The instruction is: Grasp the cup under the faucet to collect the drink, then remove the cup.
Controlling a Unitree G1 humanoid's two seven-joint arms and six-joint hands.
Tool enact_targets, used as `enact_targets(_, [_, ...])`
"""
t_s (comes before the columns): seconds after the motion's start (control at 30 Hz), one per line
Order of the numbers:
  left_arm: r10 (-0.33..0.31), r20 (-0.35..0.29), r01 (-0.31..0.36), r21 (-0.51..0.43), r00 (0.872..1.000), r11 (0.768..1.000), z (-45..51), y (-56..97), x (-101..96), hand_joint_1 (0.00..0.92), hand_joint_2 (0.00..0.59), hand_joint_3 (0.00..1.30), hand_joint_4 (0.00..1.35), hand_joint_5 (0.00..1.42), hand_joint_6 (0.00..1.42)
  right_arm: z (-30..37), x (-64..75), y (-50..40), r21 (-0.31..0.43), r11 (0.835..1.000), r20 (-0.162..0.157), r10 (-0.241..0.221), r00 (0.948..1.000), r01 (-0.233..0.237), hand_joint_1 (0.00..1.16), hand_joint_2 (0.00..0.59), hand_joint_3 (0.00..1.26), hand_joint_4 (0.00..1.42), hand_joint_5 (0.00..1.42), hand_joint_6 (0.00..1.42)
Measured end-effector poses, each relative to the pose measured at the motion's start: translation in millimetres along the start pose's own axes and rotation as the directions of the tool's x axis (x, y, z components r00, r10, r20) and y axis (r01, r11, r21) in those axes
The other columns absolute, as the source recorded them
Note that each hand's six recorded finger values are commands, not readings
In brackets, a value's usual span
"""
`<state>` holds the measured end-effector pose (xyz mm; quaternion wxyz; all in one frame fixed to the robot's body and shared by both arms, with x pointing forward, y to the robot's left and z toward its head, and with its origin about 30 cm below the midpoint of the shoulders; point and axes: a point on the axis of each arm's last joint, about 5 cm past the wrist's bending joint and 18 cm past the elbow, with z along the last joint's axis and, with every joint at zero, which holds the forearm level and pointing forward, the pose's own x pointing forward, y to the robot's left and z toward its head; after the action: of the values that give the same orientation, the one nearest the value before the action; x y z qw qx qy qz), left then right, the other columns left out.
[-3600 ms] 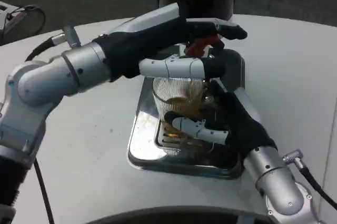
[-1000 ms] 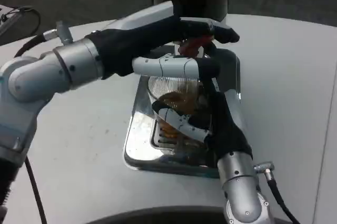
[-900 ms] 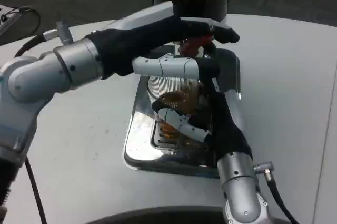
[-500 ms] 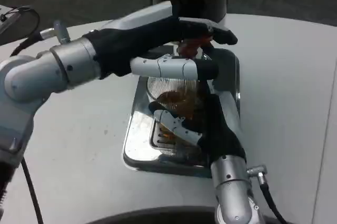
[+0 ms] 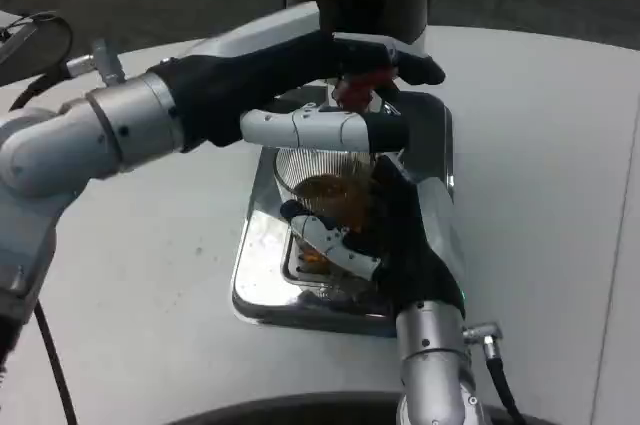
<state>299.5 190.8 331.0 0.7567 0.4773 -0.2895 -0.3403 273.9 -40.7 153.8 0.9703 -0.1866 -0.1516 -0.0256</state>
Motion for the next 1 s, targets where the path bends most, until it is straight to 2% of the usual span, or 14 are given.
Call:
enact_targets(0.3, [0.018, -0.008, -0.018, -0.011, 1.0, 1.0, 0.2, -1.2, -3.0, 0.0, 0.0, 0.26, 0.2, 0.29, 0.14, -2.2, -2.1, 4.2, -0.003, 1.0, -0.012, -0.02, 0.9997, 0.02, 0.77, 0.237, 0.3, 0.38, 0.41, 0.33])
enact_targets(0.47, [0.058, -0.025, -0.059, -0.042, 0.998, 0.997, -2.9, 0.1, -7.7, 0.0, 0.0, 0.14, 0.17, 0.3, 0.14, -3.4, -2.7, 5.2, -0.005, 0.999, -0.018, -0.044, 0.9989, 0.044, 0.77, 0.248, 0.36, 0.45, 0.47, 0.38])
enact_targets(0.63, [0.106, -0.049, -0.111, -0.104, 0.993, 0.988, -9.9, -3.0, -12.2, 0.0, 0.0, 0.14, 0.16, 0.31, 0.15, -3.8, -2.8, 5.4, -0.003, 0.998, -0.022, -0.062, 0.9979, 0.062, 0.77, 0.256, 0.39, 0.49, 0.51, 0.39])
enact_targets(0.77, [0.128, -0.043, -0.132, -0.124, 0.991, 0.983, -10.8, -3.6, -12.2, 0.0, 0.0, 0.14, 0.17, 0.32, 0.18, -4.1, -2.9, 5.5, 0.003, 0.997, -0.028, -0.073, 0.997, 0.073, 0.77, 0.256, 0.42, 0.52, 0.54, 0.41])
enact_targets(0.87, [0.186, -0.029, -0.189, -0.161, 0.982, 0.969, -12.2, -4.1, -13.2, 0.0, 0.0, 0.14, 0.17, 0.33, 0.2, -4.1, -2.8, 5.3, 0.009, 0.997, -0.028, -0.078, 0.9966, 0.078, 0.77, 0.256, 0.44, 0.55, 0.58, 0.44])
enact_targets(1.0, [0.225, -0.027, -0.226, -0.186, 0.974, 0.956, -14.1, -4.0, -14.4, 0.0, 0.003, 0.15, 0.2, 0.36, 0.22, -4.0, -2.1, 3.9, 0.016, 0.996, -0.026, -0.091, 0.9955, 0.092, 0.78, 0.251, 0.49, 0.6, 0.64, 0.5])
